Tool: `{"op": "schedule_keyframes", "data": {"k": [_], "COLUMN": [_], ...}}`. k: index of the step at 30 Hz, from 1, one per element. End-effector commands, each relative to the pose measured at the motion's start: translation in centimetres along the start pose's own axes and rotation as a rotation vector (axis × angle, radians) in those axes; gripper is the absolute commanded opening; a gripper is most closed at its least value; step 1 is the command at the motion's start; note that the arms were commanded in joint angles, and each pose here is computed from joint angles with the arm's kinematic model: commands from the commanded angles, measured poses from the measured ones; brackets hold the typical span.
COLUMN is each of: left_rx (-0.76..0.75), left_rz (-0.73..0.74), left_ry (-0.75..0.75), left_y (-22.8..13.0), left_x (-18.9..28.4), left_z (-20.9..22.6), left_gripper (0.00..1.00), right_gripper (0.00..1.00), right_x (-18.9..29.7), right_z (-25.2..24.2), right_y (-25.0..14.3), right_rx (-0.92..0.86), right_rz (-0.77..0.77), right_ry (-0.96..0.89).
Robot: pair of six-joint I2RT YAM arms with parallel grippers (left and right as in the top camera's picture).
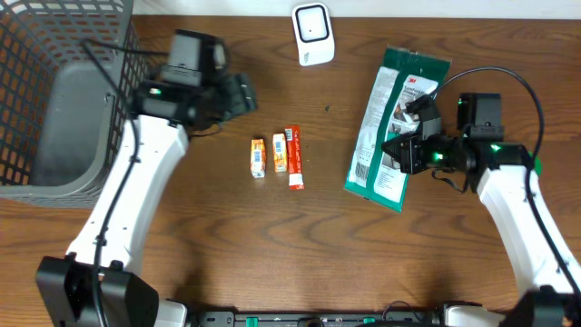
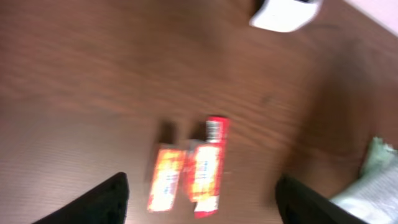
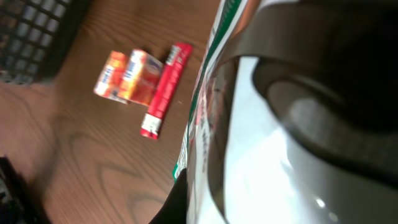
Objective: Scan the item barcode
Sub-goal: 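Grip the gloves pack with both grippers and lift it upright, then carry the gloves pack with the right gripper up to the white scanner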
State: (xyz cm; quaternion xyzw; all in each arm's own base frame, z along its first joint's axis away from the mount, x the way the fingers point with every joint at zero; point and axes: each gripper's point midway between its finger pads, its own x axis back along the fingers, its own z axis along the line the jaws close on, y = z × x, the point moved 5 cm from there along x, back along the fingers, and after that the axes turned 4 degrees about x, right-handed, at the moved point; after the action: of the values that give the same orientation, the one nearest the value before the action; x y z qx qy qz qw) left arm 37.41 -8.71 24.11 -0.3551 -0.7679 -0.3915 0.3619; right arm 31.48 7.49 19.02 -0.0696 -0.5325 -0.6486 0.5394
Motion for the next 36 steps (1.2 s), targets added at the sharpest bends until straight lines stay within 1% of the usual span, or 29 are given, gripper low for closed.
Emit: {"op": "schedule_keyframes", "data": {"k": [1, 5, 8, 11, 16, 19, 21, 25, 30, 32, 36], "left_rx": [0.043, 0.092, 0.119, 0.138, 0.146, 0.086, 0.021, -0.028, -0.026, -0.026, -0.026], "left_rz": [-0.012, -0.028, -0.039, -0.049, -0.052, -0.053, -0.071, -0.092, -0.089, -0.089, -0.089], "left_ry": [0.038, 0.062, 0.074, 0.082, 0.085, 0.09, 0.1, 0.159, 0.163, 0.163, 0.163], "left_y": [0.9, 2.0, 2.5, 3.0, 3.1, 3.2, 3.5, 3.8, 3.7, 3.7, 3.7], "left_x": [0.7, 1.1, 1.3, 1.5, 1.6, 1.6, 1.6, 1.8, 1.8, 1.8, 1.8], "left_z": [2.1, 3.9, 4.9, 5.6, 5.9, 6.0, 6.0, 6.7, 6.8, 6.8, 6.8], "left_gripper": [0.82, 0.83, 0.84, 0.84, 0.84, 0.85, 0.84, 0.85, 0.85, 0.85, 0.85], "right_gripper": [0.01, 0.01, 0.01, 0.01, 0.01, 0.01, 0.01, 0.01, 0.01, 0.01, 0.01], "right_x": [1.3, 3.2, 4.5, 5.3, 6.5, 7.0, 7.1, 6.7, 5.7, 5.5, 5.5], "right_z": [2.3, 3.5, 4.0, 4.6, 6.3, 7.8, 8.7, 10.7, 13.1, 13.8, 14.3], "right_y": [1.2, 2.4, 2.9, 3.3, 4.4, 5.5, 6.1, 6.9, 6.8, 6.9, 7.6], "right_rx": [0.128, 0.191, 0.219, 0.286, 0.416, 0.519, 0.595, 0.745, 0.941, 0.979, 1.026], "right_rz": [-0.071, -0.136, -0.15, -0.13, -0.047, -0.042, -0.043, -0.052, -0.048, -0.057, -0.082], "right_ry": [0.071, 0.04, -0.026, -0.1, -0.256, -0.332, -0.365, -0.391, -0.346, -0.336, -0.392]}}
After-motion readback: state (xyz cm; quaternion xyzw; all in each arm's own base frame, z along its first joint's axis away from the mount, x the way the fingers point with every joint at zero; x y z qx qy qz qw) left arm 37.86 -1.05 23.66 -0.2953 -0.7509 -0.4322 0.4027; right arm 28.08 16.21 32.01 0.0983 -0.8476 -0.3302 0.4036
